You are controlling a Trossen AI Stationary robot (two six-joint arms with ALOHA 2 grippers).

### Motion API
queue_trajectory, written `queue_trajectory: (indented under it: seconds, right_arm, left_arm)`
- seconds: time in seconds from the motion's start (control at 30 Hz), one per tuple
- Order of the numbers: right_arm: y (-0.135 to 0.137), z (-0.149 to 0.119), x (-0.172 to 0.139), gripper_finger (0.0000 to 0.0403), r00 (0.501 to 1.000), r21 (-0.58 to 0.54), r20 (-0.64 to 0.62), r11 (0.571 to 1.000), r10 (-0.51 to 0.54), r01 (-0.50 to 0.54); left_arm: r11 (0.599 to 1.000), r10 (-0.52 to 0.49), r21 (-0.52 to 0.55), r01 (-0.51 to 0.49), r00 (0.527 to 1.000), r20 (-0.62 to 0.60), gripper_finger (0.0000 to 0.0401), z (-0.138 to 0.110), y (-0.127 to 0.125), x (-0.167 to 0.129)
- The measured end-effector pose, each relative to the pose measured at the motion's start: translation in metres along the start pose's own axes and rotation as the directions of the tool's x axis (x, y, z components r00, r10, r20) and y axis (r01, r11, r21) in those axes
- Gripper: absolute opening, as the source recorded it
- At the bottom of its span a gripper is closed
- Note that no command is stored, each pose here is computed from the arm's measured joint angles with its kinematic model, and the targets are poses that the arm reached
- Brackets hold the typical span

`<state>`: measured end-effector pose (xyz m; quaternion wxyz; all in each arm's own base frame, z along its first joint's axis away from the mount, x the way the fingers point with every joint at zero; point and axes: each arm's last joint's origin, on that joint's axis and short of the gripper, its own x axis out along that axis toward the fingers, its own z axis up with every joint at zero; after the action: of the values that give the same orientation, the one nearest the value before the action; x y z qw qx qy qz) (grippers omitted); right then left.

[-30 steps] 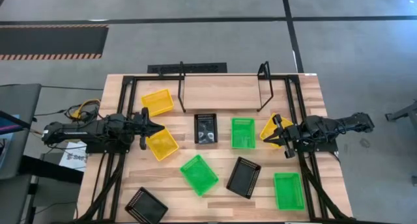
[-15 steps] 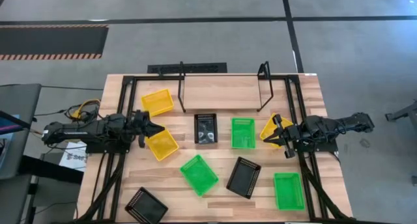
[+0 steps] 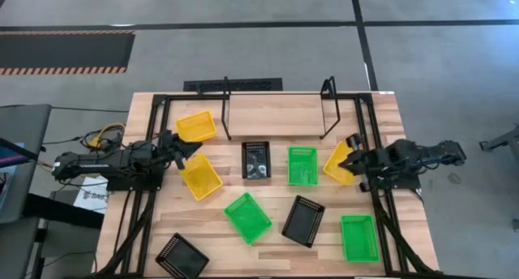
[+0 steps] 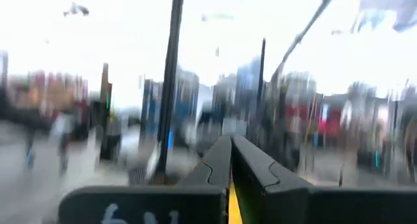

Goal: Stack baskets on shelf by color
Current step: Put the top green bin on the shelf

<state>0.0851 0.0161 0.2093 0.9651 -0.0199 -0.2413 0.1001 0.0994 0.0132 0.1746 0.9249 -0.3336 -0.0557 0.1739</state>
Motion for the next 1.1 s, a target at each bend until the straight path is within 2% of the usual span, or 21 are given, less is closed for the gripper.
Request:
queue_trajectory:
  seconds: [0.13,0.27,0.43,0.53,0.7,0.77,0.83,0.9,1.0,1.1]
  right_arm:
    - [-0.001,0.022,-0.002,0.0038,0.975,0.085,0.223,0.996,-0.008,-0.011]
    - [-0.002,0.034,-0.006,0.0038,0.937,0.040,0.348,0.999,-0.027,0.014]
    - [-0.004,0.042,-0.005,0.0038,0.928,0.058,0.365,0.997,-0.074,0.057]
    - [-0.006,0.052,-0.003,0.0038,0.914,0.109,0.394,0.992,-0.100,0.062]
    - [-0.009,0.091,0.010,0.0038,0.900,0.079,0.422,0.994,-0.105,0.079]
    - [-0.011,0.107,0.024,0.0038,0.933,0.083,0.340,0.992,-0.121,0.098]
    - [-0.016,0.122,0.044,0.0042,0.958,0.097,0.207,0.979,-0.197,0.180]
    - [-0.021,0.138,0.066,0.0048,0.954,0.093,0.055,0.953,-0.295,0.289]
    - [-0.029,0.162,0.097,0.0062,0.892,0.014,-0.179,0.906,-0.414,0.423]
    - [-0.034,0.184,0.121,0.0080,0.791,-0.057,-0.373,0.863,-0.485,0.502]
  left_arm:
    - [0.999,-0.052,-0.002,0.052,0.995,0.082,0.0000,0.008,-0.006,0.000]
    - [0.995,-0.099,0.047,0.093,0.982,0.158,0.0000,0.015,-0.011,-0.002]
    - [0.985,-0.127,0.139,0.098,0.968,0.218,0.0000,0.021,-0.015,-0.003]
    - [0.987,-0.095,0.151,0.055,0.959,0.269,0.0000,0.024,-0.015,-0.004]
    - [0.981,-0.088,0.195,0.022,0.938,0.335,0.0000,0.033,-0.020,-0.007]
    - [0.975,-0.122,0.218,0.046,0.928,0.352,0.0000,0.043,-0.028,-0.010]
    - [0.963,-0.172,0.256,0.080,0.916,0.363,0.0000,0.056,-0.038,-0.014]
    - [0.946,-0.216,0.306,0.102,0.905,0.367,0.0000,0.068,-0.048,-0.017]
    - [0.920,-0.257,0.375,0.116,0.900,0.353,0.0000,0.083,-0.061,-0.020]
    - [0.904,-0.248,0.416,0.103,0.916,0.314,0.0000,0.093,-0.069,-0.020]
